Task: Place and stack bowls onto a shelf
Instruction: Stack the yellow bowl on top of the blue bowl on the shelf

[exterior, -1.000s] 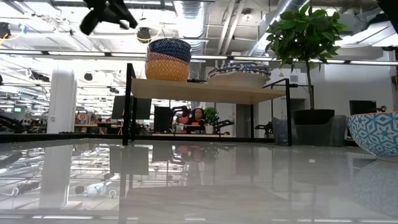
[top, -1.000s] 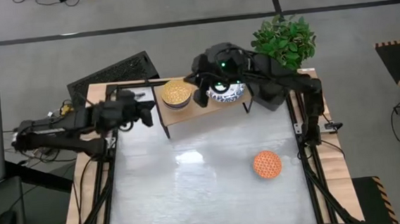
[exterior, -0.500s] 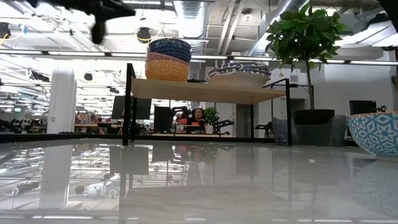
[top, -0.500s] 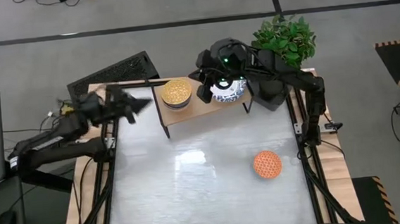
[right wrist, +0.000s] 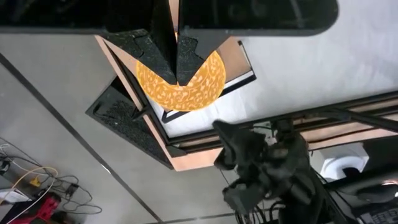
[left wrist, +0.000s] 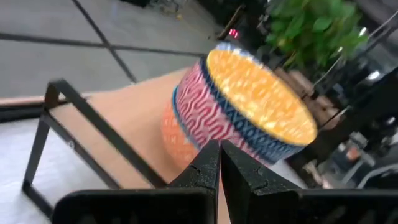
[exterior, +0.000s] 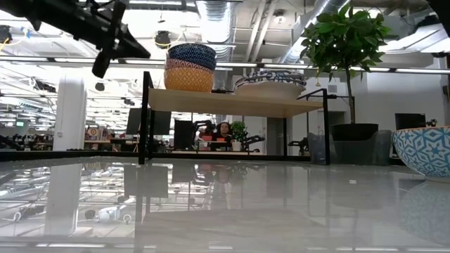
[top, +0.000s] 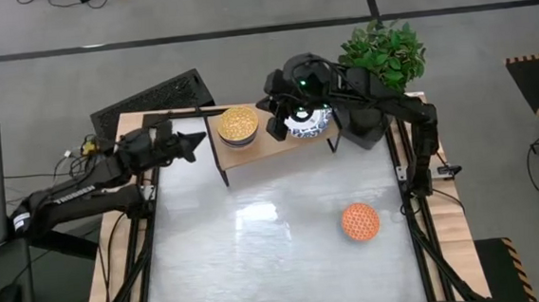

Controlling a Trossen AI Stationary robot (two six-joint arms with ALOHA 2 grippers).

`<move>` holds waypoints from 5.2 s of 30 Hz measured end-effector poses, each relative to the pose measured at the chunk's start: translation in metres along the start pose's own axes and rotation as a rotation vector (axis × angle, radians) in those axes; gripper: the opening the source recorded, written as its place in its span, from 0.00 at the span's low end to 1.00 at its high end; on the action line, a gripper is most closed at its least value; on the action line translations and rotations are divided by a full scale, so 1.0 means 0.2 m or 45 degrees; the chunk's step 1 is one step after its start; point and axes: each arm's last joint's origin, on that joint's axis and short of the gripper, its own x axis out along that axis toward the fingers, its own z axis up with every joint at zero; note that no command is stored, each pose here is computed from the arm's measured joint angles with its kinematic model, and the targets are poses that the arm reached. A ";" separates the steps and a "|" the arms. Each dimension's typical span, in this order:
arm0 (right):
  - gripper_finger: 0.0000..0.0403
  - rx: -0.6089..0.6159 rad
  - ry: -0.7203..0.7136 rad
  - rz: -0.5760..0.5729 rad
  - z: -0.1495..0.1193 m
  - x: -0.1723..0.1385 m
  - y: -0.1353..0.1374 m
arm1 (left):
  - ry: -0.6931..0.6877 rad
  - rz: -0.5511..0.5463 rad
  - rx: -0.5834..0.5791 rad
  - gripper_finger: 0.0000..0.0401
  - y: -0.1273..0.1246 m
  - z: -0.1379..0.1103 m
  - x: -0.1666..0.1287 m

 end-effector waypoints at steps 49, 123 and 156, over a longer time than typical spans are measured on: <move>0.06 0.026 0.191 0.041 -0.12 0.36 -0.12 | 0.101 0.038 0.225 0.00 -0.02 0.08 0.20; 0.06 0.012 0.439 -0.041 -0.28 0.40 -0.06 | 0.223 0.013 0.306 0.00 0.00 0.02 0.28; 0.06 -0.004 0.477 -0.074 -0.29 0.39 -0.07 | 0.162 -0.058 0.275 0.00 -0.01 0.06 0.29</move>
